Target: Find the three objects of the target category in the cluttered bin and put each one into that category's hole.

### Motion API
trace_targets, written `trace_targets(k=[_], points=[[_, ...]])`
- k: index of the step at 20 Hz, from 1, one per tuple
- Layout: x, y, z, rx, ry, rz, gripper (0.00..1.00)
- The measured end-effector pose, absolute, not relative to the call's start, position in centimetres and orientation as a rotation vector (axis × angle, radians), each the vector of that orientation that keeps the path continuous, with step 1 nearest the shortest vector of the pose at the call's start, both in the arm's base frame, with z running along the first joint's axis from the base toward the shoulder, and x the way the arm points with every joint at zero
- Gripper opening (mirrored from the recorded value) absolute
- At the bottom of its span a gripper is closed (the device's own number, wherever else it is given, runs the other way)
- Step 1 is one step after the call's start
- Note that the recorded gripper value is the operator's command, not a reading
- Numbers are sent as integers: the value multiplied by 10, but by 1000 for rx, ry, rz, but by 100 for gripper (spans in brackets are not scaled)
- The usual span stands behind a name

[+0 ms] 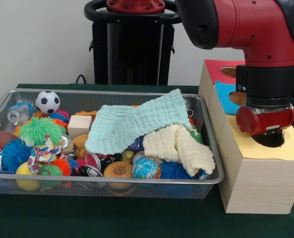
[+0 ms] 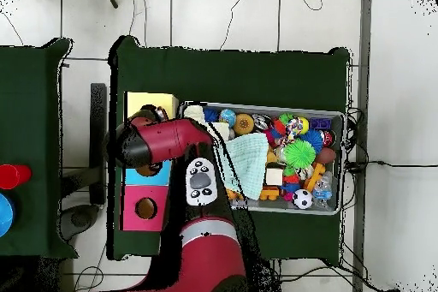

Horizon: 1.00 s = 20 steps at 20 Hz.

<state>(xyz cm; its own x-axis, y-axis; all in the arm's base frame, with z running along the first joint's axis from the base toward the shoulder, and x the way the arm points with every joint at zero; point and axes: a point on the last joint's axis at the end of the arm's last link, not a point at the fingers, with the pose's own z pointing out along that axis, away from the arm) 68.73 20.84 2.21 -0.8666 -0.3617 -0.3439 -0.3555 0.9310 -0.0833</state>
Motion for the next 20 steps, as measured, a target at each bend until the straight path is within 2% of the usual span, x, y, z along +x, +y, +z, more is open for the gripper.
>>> trace_targets(k=[20], points=[[688, 197, 24, -496, 2768, -65, 0]])
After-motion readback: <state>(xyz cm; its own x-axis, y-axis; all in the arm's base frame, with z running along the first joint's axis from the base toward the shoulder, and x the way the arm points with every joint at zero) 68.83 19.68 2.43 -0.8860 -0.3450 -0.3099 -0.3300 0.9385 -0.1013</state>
